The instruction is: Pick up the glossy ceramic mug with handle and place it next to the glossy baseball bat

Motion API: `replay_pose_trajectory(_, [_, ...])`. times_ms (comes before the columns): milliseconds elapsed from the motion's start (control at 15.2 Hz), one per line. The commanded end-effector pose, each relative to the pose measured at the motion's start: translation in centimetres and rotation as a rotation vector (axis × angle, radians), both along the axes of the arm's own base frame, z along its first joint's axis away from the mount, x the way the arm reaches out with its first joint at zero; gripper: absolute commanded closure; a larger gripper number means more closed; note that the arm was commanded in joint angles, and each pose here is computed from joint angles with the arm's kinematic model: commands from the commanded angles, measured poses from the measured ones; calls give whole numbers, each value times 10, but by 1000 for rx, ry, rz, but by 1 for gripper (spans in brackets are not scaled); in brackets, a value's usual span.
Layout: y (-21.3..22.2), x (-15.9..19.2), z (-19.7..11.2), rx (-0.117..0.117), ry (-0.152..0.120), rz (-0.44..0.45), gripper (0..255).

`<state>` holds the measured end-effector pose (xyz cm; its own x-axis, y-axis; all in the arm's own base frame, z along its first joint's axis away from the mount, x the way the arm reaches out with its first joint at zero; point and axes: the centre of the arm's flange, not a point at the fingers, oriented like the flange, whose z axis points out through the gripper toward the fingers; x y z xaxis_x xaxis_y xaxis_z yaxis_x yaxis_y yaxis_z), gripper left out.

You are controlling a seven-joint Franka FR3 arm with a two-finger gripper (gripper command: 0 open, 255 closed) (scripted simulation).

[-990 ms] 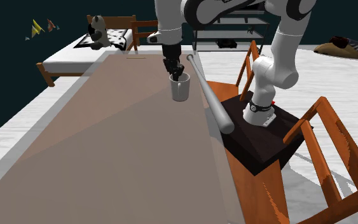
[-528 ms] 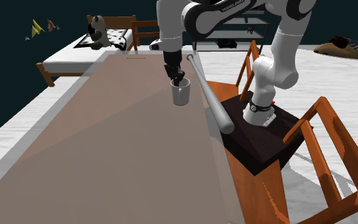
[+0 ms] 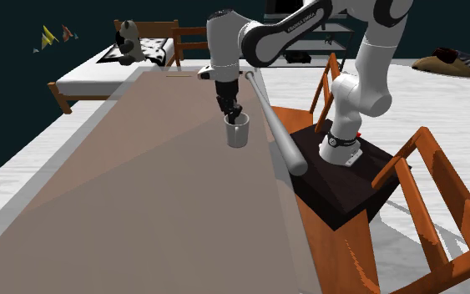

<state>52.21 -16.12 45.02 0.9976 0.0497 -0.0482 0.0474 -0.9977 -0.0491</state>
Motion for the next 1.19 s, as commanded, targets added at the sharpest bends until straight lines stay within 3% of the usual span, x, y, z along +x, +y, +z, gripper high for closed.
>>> replay_pose_trajectory(0, [0, -1, -10, 0, -1, 0, 255])
replay_pose_trajectory(1122, [0, -1, -89, 0, -1, 0, 255])
